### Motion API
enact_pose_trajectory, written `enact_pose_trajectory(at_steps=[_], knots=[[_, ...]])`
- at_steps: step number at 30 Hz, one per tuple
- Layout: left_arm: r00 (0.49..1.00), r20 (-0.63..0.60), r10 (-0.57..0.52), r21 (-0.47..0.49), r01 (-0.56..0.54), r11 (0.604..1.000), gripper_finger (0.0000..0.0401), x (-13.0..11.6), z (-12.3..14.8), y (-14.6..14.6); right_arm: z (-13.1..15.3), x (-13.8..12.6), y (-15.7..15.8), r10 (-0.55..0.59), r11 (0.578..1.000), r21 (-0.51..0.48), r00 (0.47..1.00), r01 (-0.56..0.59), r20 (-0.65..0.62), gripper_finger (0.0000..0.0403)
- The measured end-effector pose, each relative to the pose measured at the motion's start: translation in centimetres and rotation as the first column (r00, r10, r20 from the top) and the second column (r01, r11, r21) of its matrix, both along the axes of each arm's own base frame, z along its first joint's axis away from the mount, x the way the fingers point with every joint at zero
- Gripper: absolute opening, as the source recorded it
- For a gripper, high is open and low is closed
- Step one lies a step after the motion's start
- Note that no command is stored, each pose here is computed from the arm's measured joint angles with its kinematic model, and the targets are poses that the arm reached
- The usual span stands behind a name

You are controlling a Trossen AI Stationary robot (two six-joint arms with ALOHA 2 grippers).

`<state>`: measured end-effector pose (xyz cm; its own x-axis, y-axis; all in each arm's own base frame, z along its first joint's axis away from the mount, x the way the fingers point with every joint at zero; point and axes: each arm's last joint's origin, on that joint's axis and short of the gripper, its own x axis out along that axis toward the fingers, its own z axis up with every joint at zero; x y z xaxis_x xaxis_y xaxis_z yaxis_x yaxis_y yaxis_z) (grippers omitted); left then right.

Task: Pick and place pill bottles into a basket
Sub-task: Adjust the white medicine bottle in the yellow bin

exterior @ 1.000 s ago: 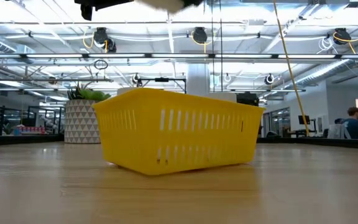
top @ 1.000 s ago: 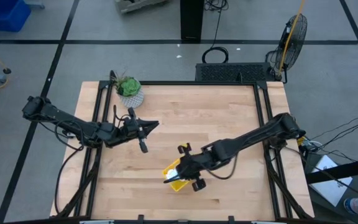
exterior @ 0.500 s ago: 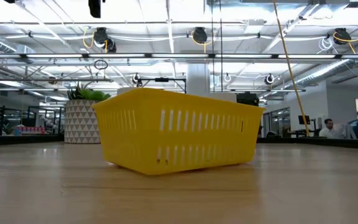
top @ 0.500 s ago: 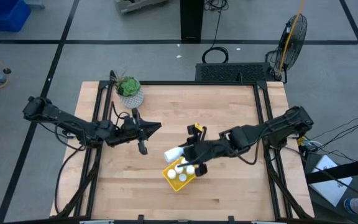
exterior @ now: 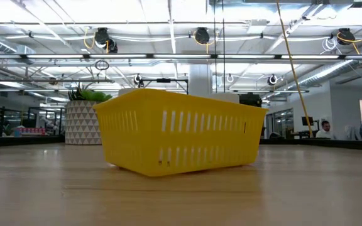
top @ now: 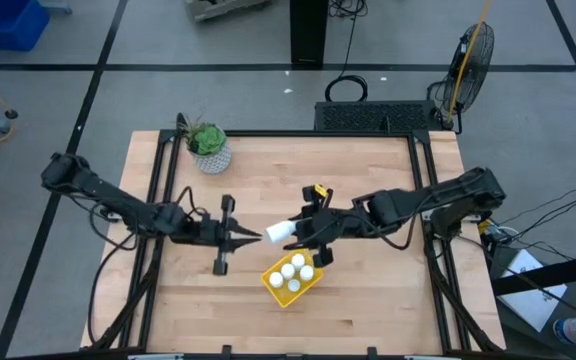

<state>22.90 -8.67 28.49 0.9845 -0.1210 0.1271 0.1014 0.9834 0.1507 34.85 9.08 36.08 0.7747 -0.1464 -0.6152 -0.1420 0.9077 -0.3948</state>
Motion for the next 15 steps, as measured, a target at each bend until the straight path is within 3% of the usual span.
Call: enact_pose_trajectory(at_steps=[8, 15], knots=[[0.999, -0.026, 0.046, 0.010, -0.046, 0.999, 0.0056, -0.42, -0.25, -0.92, 0.66, -0.08, -0.57, -0.011, 1.000, 0.005, 0.999, 0.011, 0.036, 0.0113], [0.998, -0.038, 0.054, -0.050, -0.055, 0.997, 0.0136, -0.28, -0.30, -0.60, 0.62, -0.02, -0.63, -0.014, 1.000, 0.008, 0.999, 0.014, 0.037, 0.0113]])
